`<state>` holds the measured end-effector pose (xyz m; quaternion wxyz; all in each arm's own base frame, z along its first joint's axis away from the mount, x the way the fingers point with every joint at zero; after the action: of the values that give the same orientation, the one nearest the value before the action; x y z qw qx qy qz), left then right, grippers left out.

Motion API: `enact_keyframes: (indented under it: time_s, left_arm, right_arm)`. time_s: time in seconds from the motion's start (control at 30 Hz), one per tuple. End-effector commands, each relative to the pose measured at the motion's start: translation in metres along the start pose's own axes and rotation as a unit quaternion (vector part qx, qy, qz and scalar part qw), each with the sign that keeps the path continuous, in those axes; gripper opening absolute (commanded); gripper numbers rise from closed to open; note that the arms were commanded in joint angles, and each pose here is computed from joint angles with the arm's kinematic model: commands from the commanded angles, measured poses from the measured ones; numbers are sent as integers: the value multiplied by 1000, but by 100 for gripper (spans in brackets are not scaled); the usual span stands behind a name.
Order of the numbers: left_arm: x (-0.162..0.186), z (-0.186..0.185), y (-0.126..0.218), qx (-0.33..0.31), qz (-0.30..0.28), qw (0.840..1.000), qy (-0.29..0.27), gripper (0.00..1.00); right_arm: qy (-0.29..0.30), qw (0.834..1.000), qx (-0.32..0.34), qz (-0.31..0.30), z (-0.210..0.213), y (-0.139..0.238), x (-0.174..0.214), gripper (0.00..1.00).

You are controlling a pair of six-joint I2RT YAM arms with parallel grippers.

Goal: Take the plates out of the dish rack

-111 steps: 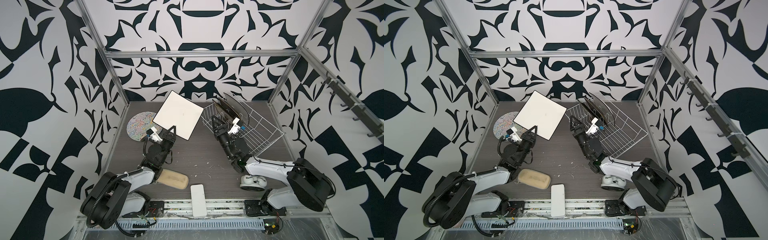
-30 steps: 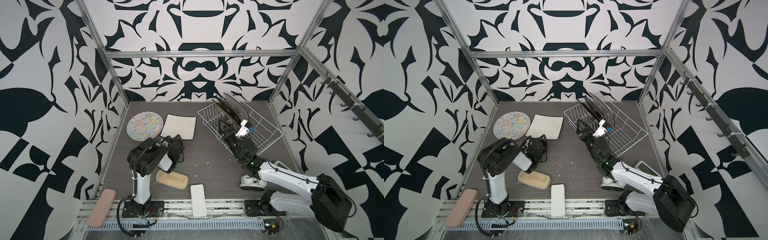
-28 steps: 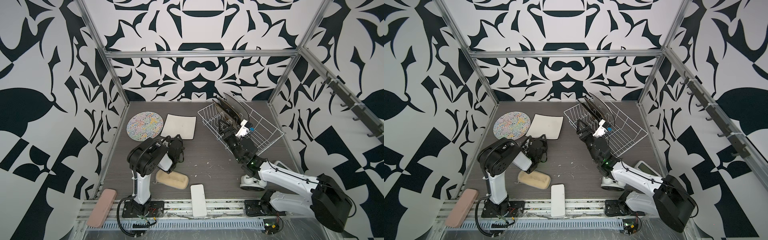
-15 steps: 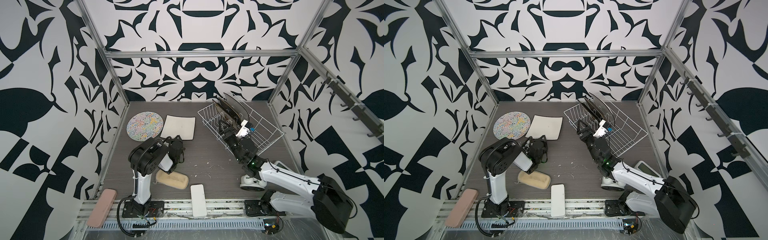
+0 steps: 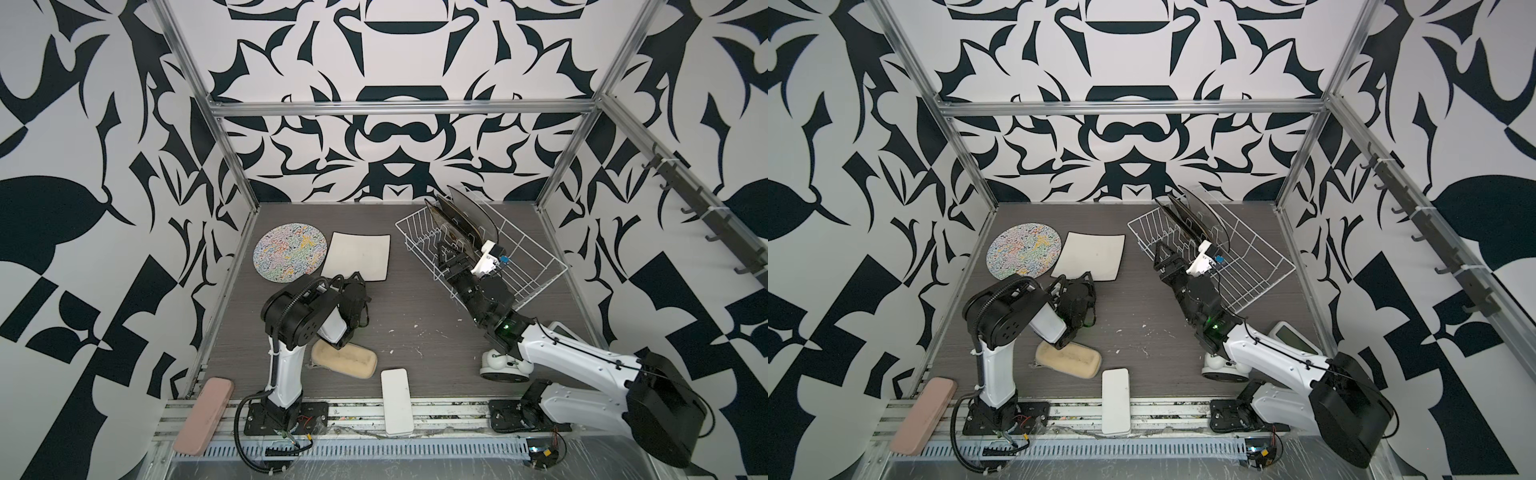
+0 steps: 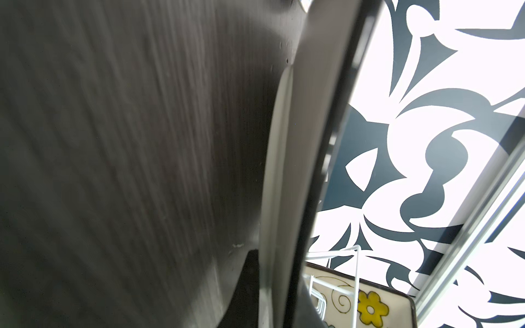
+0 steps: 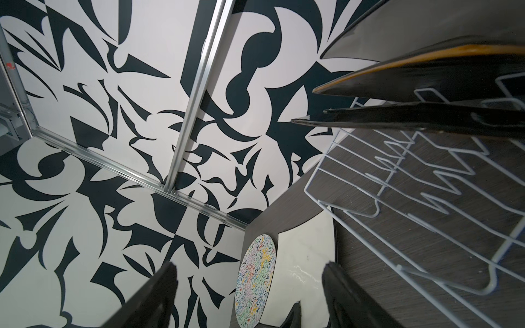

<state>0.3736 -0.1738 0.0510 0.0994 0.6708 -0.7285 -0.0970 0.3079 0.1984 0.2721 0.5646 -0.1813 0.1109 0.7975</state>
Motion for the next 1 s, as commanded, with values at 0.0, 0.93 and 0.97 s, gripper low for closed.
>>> enact_keyframes:
  time_s: [0.0,0.93,0.97]
  left_arm:
    - [5,-53,1,100,-3,993,62,18]
    - [11,-36,2,53,2,997,46,79]
    - [10,-36,2,50,-1,998,46,80]
  right_arm:
    - [-7,999,-27,-25,23,2,-16,84]
    - [-6,999,-13,-29,18,5,-20,83]
    - [-6,999,-14,-30,18,5,-20,83]
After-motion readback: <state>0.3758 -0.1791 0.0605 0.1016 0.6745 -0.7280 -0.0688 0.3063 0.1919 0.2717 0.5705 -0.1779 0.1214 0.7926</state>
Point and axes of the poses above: each gripper's point midway between its finger pads, its own y axis back along the fingers, its own z axis along the line the jaws close on, x = y × z, the point moved 2 cm from there along y, back along the fingers, and after that the axes turned 4 degrees about -y, right-handed, at the moved point
